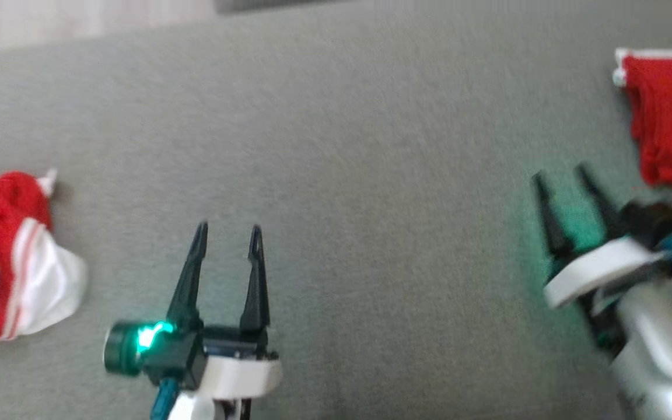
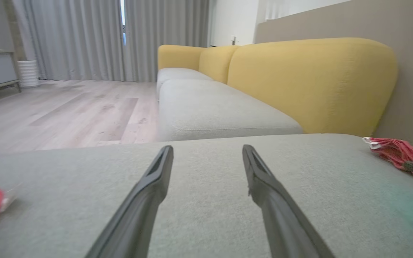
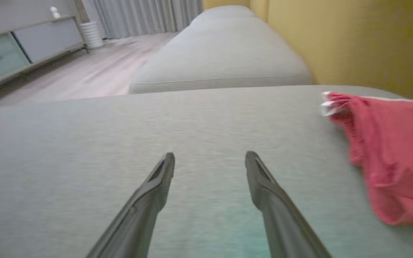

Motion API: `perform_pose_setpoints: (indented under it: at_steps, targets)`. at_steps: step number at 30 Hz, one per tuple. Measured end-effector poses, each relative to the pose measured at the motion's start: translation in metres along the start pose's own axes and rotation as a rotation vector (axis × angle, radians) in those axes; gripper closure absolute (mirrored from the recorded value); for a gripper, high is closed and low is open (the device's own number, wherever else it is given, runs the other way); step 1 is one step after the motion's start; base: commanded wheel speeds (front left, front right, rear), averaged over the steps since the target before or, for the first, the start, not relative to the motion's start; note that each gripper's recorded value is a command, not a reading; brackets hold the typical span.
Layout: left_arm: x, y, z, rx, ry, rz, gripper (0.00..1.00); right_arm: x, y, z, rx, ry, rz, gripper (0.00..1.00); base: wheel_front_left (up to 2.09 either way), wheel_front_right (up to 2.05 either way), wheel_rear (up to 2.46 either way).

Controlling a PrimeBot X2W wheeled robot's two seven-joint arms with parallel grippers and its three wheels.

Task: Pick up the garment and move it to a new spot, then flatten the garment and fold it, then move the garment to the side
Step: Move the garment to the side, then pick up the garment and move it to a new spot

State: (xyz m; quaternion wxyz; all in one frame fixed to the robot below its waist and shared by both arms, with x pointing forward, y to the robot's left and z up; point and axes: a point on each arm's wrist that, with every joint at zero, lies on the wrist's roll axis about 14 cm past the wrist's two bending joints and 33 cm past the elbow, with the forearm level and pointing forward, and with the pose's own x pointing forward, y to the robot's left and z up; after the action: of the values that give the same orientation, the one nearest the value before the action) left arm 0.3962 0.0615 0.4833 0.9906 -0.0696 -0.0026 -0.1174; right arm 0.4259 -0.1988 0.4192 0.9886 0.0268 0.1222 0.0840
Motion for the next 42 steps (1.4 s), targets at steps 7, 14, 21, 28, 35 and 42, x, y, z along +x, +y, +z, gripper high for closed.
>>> perform_pose_setpoints:
  at_steps: [7, 14, 21, 28, 35, 42]
  targets:
    - [-0.038, 0.015, 0.019, 0.021, -0.036, 0.078, 0.0, -0.031, 0.067, 0.015, 0.039, -0.098, 0.114, 0.0, 0.0, 0.0, 0.0]
    - [-0.076, 0.033, 0.046, 0.061, -0.119, 0.168, 0.0, -0.064, 0.084, 0.047, 0.055, -0.243, 0.099, 0.0, 0.0, 0.0, 0.0]
    - [-0.102, 0.044, 0.048, 0.064, -0.132, 0.224, 0.0, -0.089, 0.081, 0.04, 0.005, -0.248, 0.066, 0.0, 0.0, 0.0, 0.0]
    - [-0.112, 0.045, 0.038, 0.066, -0.101, 0.236, 0.0, -0.099, 0.078, 0.027, 0.028, -0.219, 0.035, 0.0, 0.0, 0.0, 0.0]
    - [-0.111, 0.044, 0.036, 0.068, -0.093, 0.23, 0.0, -0.1, 0.078, 0.027, 0.025, -0.223, 0.025, 0.0, 0.0, 0.0, 0.0]
    - [-0.111, 0.045, 0.034, 0.069, -0.089, 0.231, 0.0, -0.1, 0.079, 0.026, 0.029, -0.22, 0.027, 0.0, 0.0, 0.0, 0.0]
